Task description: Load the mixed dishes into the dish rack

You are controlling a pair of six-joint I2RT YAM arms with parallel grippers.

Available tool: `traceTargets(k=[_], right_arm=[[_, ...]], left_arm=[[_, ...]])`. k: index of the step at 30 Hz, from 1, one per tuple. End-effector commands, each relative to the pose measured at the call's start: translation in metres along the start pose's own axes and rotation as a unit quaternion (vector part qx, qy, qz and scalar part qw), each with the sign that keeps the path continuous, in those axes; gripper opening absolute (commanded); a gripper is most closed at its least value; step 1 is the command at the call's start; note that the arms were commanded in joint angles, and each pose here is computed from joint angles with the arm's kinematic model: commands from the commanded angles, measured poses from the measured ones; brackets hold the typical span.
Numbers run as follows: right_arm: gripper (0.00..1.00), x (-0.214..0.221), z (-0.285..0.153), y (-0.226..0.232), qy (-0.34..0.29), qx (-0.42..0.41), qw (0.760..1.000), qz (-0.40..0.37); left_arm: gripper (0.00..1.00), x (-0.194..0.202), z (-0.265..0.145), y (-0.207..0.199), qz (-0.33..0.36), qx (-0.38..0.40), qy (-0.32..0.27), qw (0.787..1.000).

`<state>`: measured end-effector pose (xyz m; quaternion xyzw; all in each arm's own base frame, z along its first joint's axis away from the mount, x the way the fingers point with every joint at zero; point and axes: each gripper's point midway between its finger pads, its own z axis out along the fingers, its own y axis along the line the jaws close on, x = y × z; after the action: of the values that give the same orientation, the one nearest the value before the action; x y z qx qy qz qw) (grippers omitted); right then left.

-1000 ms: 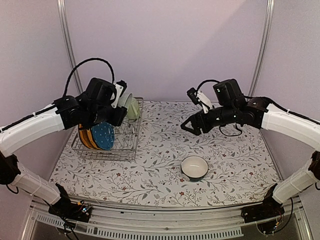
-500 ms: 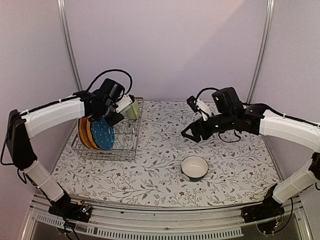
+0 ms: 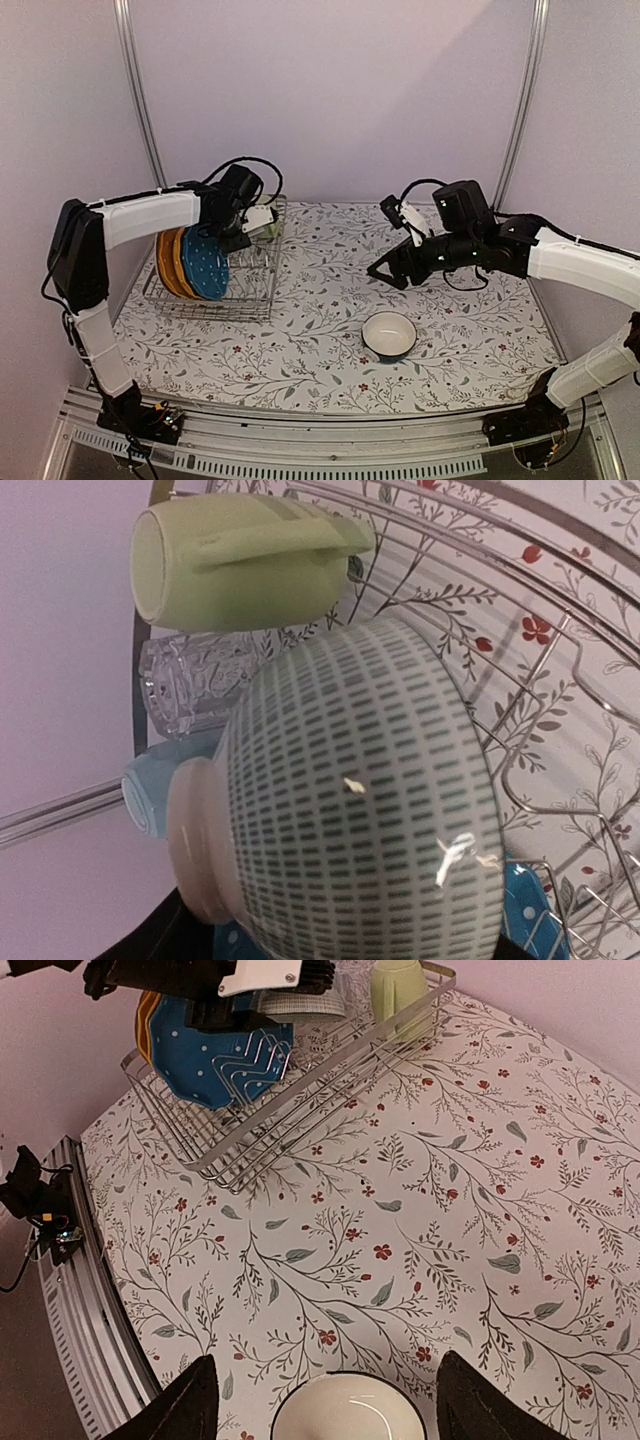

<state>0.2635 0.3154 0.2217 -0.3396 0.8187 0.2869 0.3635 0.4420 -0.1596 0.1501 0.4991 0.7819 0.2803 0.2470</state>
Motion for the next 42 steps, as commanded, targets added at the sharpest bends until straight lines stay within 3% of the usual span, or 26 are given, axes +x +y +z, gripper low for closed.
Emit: traceTargets(k=[1, 8, 19, 42], right_arm=[[0.74, 0.001, -0.003, 0.003, -0.006, -0.003, 1.0, 0.001], [0.73, 0.003, -0.001, 0.002, -0.003, -0.003, 1.0, 0.002], [0.73, 0.007, -0.001, 0.0, 0.0, 0.001, 1.0, 0.003], [0.73, 0.012, 0.004, 0.0, 0.005, -0.002, 1.0, 0.004]], left_arm=[[0.0, -0.006, 0.008, 0.01, 0.013, -0.012, 0.004, 1.0], [0.0, 0.01, 0.028, -0.003, 0.037, -0.009, 0.062, 0.997], [0.17, 0.02, 0.032, -0.022, 0.063, 0.019, 0.085, 0.994], [0.22, 0.039, 0.009, -0.037, 0.112, 0.028, 0.073, 0.991]])
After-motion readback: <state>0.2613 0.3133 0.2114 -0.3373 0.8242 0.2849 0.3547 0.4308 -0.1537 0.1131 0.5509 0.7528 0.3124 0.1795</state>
